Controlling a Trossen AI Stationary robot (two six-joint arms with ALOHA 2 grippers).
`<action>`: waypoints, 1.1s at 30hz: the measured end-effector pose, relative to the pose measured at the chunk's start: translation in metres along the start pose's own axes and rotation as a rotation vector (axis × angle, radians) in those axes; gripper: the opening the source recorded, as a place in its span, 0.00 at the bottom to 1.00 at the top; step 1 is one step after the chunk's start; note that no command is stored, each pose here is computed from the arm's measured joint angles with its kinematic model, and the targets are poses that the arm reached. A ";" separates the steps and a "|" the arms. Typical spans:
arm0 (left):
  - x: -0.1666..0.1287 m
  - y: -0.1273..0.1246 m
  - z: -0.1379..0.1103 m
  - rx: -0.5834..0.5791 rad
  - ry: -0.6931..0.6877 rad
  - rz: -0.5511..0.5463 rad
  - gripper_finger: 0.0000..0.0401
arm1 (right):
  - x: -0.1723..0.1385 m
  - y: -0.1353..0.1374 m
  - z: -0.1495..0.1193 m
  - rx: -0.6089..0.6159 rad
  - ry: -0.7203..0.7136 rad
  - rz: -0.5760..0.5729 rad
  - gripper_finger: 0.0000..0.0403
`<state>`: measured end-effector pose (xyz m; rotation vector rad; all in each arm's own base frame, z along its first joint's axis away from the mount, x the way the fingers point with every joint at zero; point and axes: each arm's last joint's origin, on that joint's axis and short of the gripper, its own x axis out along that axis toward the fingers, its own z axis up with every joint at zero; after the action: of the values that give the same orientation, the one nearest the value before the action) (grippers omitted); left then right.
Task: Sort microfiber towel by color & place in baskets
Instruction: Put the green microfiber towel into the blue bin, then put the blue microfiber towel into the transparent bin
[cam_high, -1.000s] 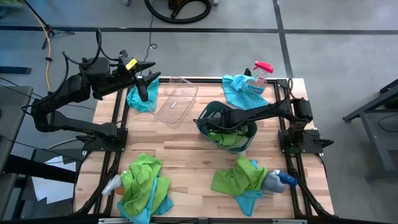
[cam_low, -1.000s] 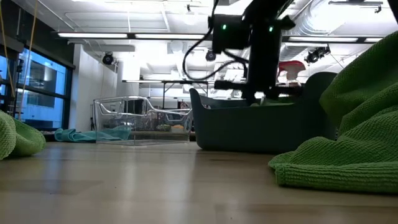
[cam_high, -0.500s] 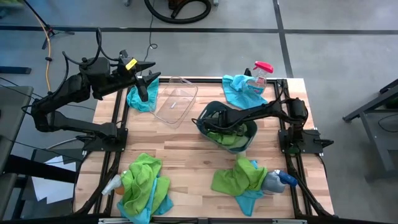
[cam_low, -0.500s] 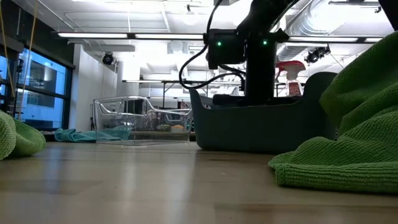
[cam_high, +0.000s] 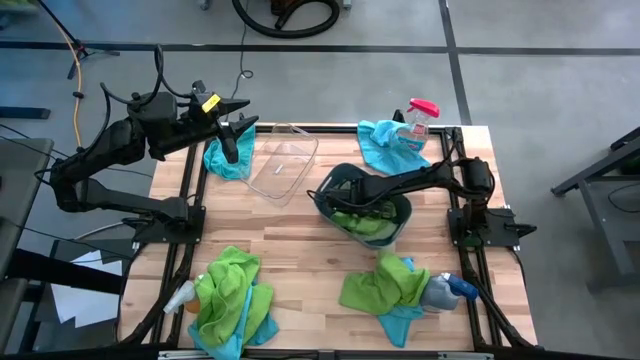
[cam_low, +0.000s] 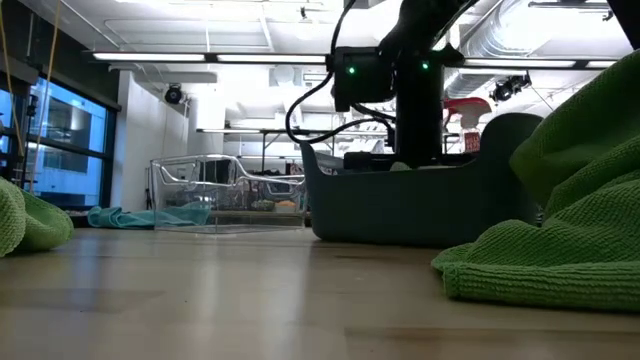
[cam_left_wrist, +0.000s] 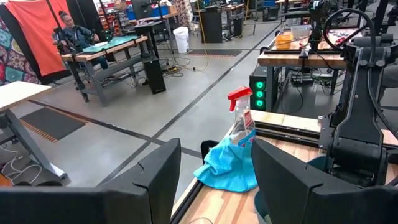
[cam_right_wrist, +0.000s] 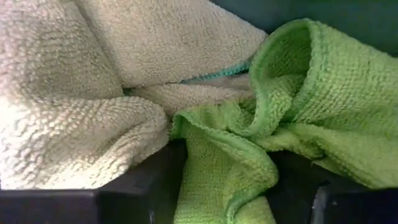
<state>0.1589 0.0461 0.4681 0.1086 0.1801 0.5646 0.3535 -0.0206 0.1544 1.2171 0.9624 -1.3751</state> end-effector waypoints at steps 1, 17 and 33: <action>0.000 0.000 0.000 0.000 0.000 0.000 0.46 | -0.003 0.001 0.000 -0.012 0.003 -0.002 0.51; 0.000 0.000 -0.002 0.030 0.017 -0.002 0.46 | -0.086 0.023 0.000 -0.236 -0.080 0.013 0.51; 0.000 0.000 -0.003 0.043 0.027 -0.003 0.46 | -0.147 0.016 0.002 -0.463 -0.194 0.112 0.51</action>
<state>0.1584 0.0460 0.4654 0.1425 0.2184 0.5596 0.3651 0.0012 0.3004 0.7625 0.9891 -1.0800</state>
